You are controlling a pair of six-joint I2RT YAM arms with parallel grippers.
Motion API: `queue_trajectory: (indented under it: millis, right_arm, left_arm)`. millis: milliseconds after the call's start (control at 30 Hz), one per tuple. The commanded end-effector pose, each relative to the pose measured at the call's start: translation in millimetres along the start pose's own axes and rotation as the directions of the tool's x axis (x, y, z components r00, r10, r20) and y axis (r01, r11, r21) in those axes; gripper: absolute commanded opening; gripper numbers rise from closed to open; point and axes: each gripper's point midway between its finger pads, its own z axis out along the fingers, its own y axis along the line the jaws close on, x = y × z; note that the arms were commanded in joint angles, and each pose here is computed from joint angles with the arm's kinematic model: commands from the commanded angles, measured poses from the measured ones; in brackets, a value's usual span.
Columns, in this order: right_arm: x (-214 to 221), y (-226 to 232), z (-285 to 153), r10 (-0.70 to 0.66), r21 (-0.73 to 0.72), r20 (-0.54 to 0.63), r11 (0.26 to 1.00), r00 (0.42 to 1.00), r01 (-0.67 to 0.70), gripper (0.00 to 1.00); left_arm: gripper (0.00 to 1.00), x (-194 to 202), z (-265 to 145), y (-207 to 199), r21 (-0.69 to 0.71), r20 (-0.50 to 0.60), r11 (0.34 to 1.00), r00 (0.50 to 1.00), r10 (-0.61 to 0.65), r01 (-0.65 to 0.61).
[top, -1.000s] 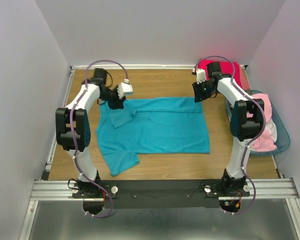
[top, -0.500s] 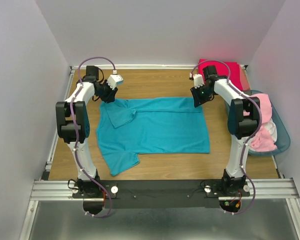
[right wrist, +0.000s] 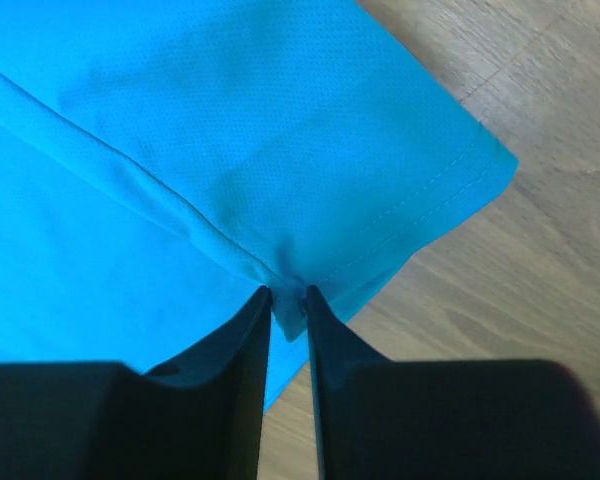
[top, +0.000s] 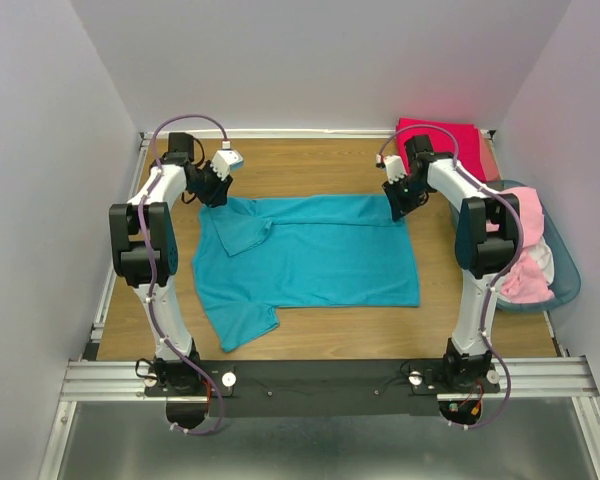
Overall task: Fold and stack the t-shirts
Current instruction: Fold the flattened tshirt in 1/3 of the way
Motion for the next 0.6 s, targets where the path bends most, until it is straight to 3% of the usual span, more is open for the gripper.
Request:
queue_trajectory:
  millis: [0,167,300,567]
  right_arm:
    - [12.9,1.9,5.2,-0.028,-0.009,-0.059,1.000,0.998,0.028,0.24]
    - [7.5,5.9,-7.0,-0.061,-0.019,-0.029,0.998,0.998,0.060,0.01]
    - [4.6,6.4,-21.0,-0.143,-0.011,-0.002,0.990,0.990,0.143,0.01]
    - [12.4,-3.5,-24.5,-0.241,0.050,-0.017,0.969,0.970,0.241,0.01]
  left_arm:
    - [0.41,-10.8,-10.6,-24.8,0.098,0.048,0.995,0.998,0.031,-0.035]
    - [0.38,-14.2,-10.3,-44.3,0.146,0.061,0.986,0.995,0.077,-0.085]
    - [0.37,-9.7,-7.4,-66.0,0.186,0.056,0.978,0.995,0.086,-0.095]
    - [0.36,-17.7,-9.3,-49.6,0.101,0.060,0.993,0.997,0.049,-0.055]
